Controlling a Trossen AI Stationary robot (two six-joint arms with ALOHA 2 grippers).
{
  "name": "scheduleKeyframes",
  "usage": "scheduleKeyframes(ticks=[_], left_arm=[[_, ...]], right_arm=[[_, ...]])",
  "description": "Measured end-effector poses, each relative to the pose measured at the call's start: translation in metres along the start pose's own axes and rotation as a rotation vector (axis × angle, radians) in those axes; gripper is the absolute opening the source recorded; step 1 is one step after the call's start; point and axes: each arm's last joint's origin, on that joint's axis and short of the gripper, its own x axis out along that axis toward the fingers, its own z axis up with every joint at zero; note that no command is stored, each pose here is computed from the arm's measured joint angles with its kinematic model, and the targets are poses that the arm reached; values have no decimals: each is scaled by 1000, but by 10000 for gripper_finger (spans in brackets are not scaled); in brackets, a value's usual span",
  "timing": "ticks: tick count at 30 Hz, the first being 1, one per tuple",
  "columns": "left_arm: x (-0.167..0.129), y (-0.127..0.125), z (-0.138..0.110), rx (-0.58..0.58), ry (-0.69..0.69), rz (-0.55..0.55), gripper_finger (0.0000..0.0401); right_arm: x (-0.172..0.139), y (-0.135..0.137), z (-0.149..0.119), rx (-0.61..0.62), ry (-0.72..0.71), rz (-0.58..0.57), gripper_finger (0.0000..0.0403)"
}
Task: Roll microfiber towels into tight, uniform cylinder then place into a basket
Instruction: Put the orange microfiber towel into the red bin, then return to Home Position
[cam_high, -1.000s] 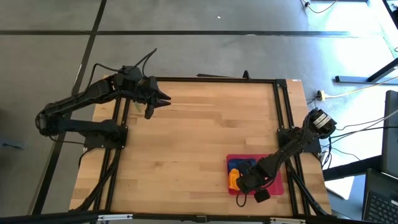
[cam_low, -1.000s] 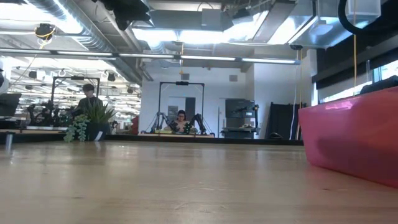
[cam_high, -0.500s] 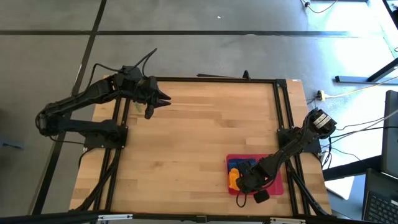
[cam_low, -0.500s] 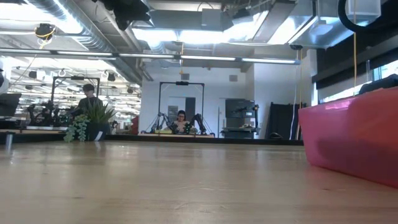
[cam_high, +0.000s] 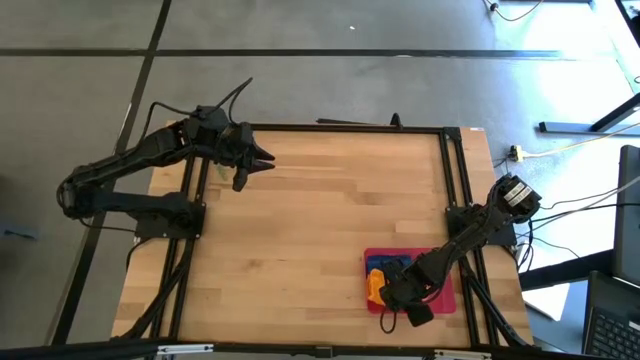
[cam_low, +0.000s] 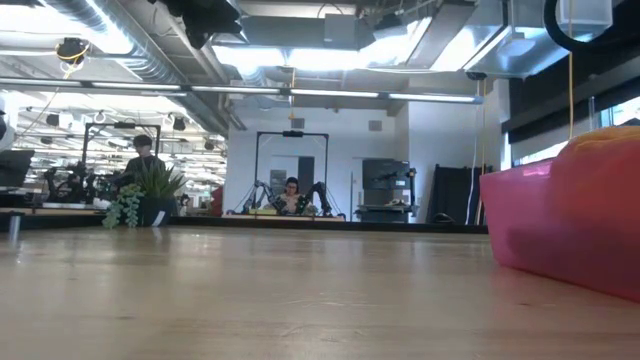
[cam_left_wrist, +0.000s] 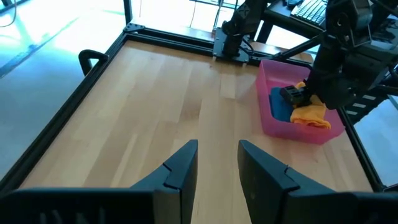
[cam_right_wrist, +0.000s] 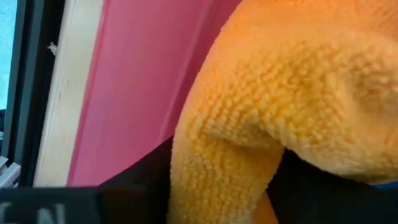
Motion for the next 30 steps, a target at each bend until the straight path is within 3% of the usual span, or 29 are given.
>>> scheduleKeyframes(ticks=[5, 19, 30], left_arm=[[0, 0, 0, 0, 0, 0, 104], [0, 0, 0, 0, 0, 0, 104], [0, 0, 0, 0, 0, 0, 104]], right_arm=[[-5, 2, 4, 18, 3, 6, 222], [-37, 13, 20, 98, 49, -1, 223], [-65, 22, 32, 271, 68, 5, 223]])
